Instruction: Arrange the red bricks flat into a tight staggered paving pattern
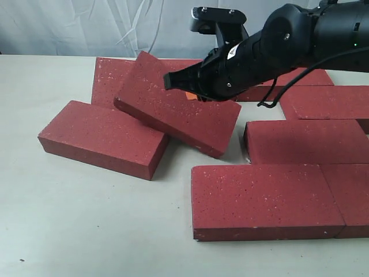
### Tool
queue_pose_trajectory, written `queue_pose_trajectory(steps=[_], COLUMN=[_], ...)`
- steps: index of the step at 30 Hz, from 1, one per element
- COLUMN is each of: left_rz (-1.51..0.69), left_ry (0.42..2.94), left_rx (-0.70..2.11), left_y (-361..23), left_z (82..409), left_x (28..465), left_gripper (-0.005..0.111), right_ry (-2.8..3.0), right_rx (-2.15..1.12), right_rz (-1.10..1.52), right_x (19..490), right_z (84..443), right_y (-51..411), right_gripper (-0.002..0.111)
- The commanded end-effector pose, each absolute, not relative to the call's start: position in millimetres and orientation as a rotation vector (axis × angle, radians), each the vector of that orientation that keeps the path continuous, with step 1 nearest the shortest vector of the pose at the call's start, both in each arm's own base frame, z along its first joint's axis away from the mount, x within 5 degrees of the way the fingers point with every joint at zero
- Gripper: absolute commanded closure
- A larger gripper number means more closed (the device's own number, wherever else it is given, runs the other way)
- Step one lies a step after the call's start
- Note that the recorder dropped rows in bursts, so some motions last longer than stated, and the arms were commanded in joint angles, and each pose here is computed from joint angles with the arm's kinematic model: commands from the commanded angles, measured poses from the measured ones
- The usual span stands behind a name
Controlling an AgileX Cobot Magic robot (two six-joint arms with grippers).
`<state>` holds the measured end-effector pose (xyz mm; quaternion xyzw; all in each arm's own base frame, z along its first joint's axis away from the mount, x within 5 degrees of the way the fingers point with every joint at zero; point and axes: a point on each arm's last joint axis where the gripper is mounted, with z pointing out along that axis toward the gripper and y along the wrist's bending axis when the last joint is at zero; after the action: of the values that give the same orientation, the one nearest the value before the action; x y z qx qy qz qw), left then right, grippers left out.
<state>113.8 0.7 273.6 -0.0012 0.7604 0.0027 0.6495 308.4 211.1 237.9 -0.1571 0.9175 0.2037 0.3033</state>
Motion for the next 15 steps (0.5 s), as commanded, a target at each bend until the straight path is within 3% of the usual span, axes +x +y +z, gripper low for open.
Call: queue_pose_trajectory(steps=[1, 8, 15], left_rz=[0.004, -0.019, -0.027], left_ry=[1.739, 1.81, 1.877], left_rx=[-0.002, 0.297, 0.362], left_y=[0, -20, -24], left_z=[272, 263, 257], left_x=[115, 111, 108], left_gripper=[0.107, 0.107, 0.107], right_ry=[2.516, 2.629, 2.583], right_rx=[-0.476, -0.65, -0.609], right_rz=[0.534, 0.447, 0.472], right_x=[299, 268, 262], right_z=[238, 266, 283], right_y=[209, 190, 186], right_gripper=[0.109, 0.109, 0.109])
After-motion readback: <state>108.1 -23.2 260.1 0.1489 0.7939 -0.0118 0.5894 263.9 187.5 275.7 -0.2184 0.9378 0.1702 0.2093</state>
